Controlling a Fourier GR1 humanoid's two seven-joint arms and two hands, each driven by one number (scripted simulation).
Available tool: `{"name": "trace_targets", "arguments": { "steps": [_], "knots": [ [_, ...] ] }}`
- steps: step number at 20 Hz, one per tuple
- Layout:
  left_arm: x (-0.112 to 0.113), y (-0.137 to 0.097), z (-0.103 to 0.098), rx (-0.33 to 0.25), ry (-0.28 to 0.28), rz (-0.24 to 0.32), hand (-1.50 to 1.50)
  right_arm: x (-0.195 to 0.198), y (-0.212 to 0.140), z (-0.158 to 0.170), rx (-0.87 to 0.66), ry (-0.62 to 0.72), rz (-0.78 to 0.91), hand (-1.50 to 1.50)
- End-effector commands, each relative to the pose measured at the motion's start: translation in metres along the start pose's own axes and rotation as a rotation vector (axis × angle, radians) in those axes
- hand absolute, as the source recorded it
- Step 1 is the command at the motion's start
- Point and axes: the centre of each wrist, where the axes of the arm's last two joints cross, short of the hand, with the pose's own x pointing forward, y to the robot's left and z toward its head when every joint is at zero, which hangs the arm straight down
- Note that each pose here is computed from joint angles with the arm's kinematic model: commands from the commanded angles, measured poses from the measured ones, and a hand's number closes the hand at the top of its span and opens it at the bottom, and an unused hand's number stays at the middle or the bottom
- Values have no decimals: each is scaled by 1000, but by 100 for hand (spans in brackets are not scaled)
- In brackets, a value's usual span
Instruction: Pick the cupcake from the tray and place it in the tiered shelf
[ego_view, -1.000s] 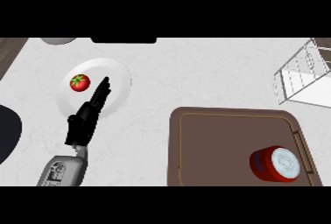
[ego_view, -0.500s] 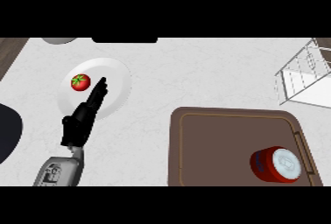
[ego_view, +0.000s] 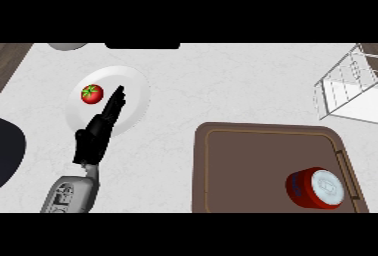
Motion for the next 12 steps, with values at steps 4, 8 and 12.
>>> {"name": "trace_targets", "arguments": {
  "steps": [4, 8, 12],
  "knots": [
    [-5, -8, -4, 11, -13, 2, 0, -31, 19, -16, 0, 13, -92, 150],
    [-16, -3, 6, 7, 5, -2, 0, -49, -3, -41, -21, 17, -111, 150],
    [7, -10, 0, -1, -1, -4, 0, -81, 11, -28, -63, 126, 212, 150]
  ]
}}
